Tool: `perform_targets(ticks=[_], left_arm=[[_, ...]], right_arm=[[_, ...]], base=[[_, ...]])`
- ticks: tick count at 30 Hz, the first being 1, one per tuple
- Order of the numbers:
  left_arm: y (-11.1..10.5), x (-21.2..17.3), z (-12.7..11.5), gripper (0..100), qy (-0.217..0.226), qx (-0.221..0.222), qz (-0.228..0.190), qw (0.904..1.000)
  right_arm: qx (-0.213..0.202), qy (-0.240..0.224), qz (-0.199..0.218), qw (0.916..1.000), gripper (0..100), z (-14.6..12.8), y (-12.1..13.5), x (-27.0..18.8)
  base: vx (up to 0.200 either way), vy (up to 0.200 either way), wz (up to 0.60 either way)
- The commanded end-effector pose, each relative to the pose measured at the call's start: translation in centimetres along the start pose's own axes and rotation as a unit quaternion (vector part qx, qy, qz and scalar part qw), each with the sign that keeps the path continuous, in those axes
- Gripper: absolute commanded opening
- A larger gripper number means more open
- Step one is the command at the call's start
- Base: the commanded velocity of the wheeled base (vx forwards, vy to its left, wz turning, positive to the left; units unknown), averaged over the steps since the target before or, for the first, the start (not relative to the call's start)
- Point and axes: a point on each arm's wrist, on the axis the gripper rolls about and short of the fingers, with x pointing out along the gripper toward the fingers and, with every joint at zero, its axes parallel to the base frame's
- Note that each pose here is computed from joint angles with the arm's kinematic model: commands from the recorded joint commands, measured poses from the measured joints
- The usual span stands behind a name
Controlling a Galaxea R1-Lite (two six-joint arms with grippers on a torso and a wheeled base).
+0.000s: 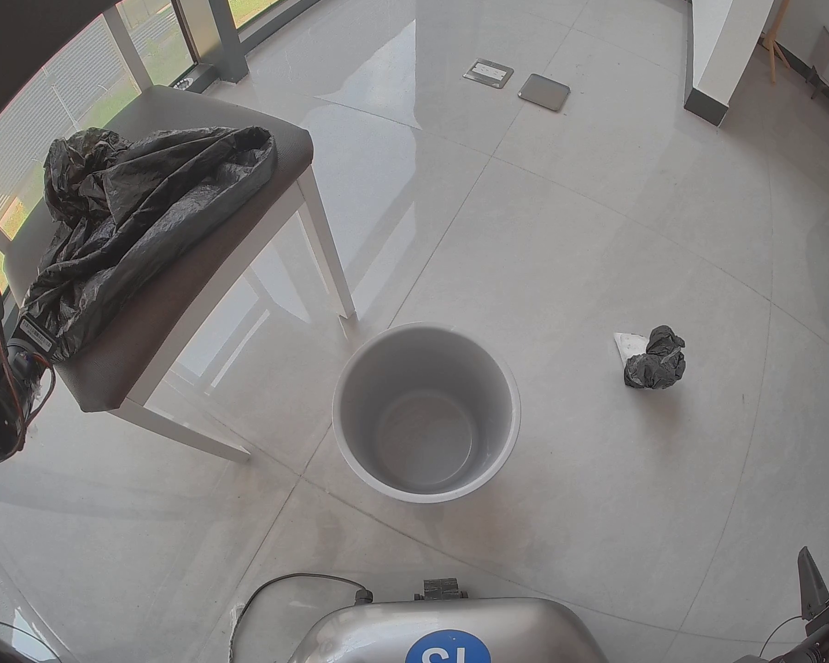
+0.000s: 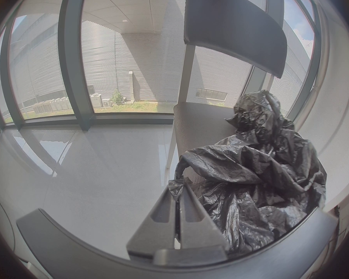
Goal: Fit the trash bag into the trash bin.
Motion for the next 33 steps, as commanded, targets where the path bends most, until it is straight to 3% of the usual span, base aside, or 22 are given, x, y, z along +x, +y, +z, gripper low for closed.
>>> perform_targets(ticks=[1, 8, 15, 20, 21, 25, 29, 33], left_arm=[[0.0, -0.1, 0.0, 0, 0.0, 0.0, 0.0, 1.0], [1.0, -1.8, 0.3, 0, -0.006, -0.009, -0.005, 0.9999], [2.1, -7.2, 2.2, 0, -0.009, -0.016, -0.062, 0.9979], [1.2, -8.9, 3.3, 0, 0.0, 0.031, -0.112, 0.9932], [1.3, -9.9, 3.1, 0, 0.02, 0.072, -0.134, 0.9881], [0.8, -11.8, 3.3, 0, 0.034, 0.138, -0.197, 0.9701], [0.4, -12.3, 3.3, 0, 0.036, 0.176, -0.219, 0.959], [0.0, -12.7, 2.7, 0, 0.035, 0.251, -0.246, 0.9354]], right_arm=[[0.0, 0.0, 0.0, 1.0, 100, -0.5, 0.0, 0.0], [0.0, 0.0, 0.0, 1.0, 100, -0.5, 0.0, 0.0], [-0.007, 0.004, -0.001, 1.0, 100, -0.4, 0.0, 0.0], [-0.004, 0.008, 0.009, 0.9999, 100, -0.4, 0.0, 0.1], [0.003, 0.015, 0.014, 0.9998, 100, -0.4, 0.0, 0.2], [0.006, 0.019, 0.017, 0.9997, 100, -0.3, 0.0, 0.3], [0.004, 0.02, 0.018, 0.9996, 100, -0.4, 0.0, 0.3], [0.001, 0.023, 0.019, 0.9996, 100, -0.3, 0.0, 0.3]], base=[[0.0, 0.0, 0.0], [0.0, 0.0, 0.0], [0.0, 0.0, 0.0], [0.0, 0.0, 0.0], [0.0, 0.0, 0.0], [0.0, 0.0, 0.0], [0.0, 0.0, 0.0], [0.0, 0.0, 0.0]])
